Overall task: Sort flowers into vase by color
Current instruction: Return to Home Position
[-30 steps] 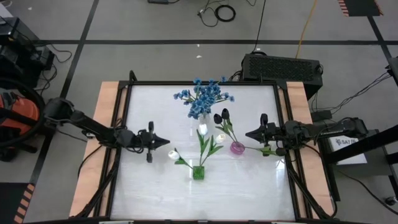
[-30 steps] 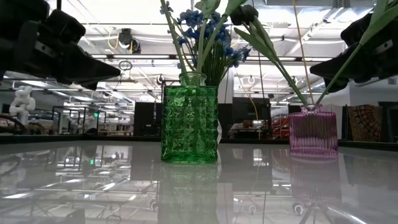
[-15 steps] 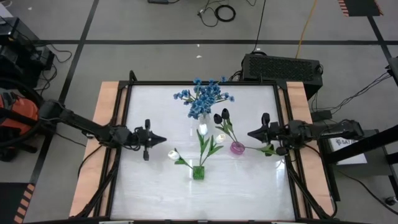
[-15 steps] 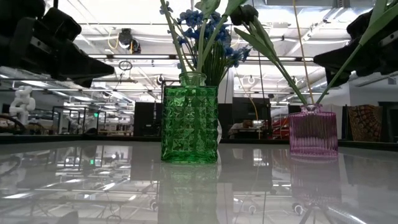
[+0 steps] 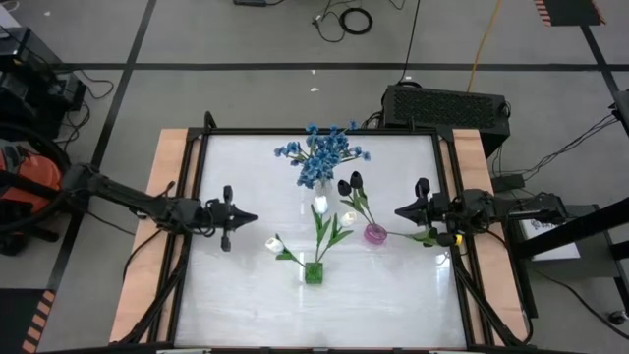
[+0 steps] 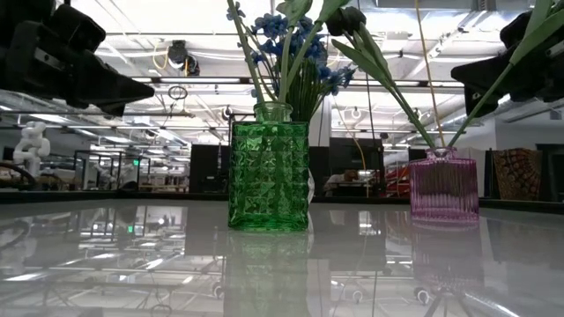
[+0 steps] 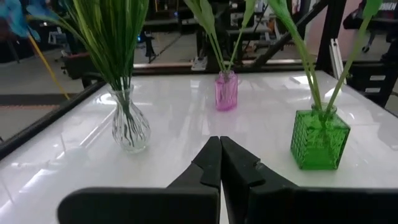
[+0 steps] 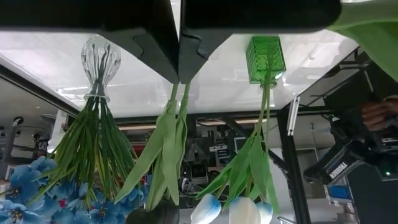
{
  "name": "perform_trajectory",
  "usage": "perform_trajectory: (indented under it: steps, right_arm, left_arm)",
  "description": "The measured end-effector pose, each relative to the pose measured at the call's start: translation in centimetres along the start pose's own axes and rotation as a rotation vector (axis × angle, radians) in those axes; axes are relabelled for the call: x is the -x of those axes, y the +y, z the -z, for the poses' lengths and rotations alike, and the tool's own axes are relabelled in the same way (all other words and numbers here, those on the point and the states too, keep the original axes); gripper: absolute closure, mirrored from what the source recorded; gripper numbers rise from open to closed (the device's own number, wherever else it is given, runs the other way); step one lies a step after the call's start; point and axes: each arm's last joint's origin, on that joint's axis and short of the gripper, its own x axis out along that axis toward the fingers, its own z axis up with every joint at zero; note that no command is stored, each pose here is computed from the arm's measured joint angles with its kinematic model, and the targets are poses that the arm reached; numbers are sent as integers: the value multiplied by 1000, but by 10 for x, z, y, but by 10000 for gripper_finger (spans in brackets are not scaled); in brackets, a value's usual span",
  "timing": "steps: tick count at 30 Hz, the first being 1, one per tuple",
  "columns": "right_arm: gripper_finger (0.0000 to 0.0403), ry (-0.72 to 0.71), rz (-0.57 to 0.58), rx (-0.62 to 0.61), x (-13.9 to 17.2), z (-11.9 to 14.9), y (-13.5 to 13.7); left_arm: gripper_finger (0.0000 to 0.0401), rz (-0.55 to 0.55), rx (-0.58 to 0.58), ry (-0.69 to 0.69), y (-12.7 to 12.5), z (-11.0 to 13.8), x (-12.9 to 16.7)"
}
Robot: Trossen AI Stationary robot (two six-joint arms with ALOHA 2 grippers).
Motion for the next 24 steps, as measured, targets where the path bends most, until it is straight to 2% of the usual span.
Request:
perform_trajectory:
  steps: [8,14,24]
  right_arm:
    - [403,-4,2,12,0,0,0]
    - [403,-3,2,22,0,0,0]
    - [403,-2,1,22,0,0,0]
  left_arm:
    - [398,0,-8,-15,3,-2,9]
    - [398,-4,-34,-80,5,-8,16]
    - [398,-39,-48,-80,10,-5,28]
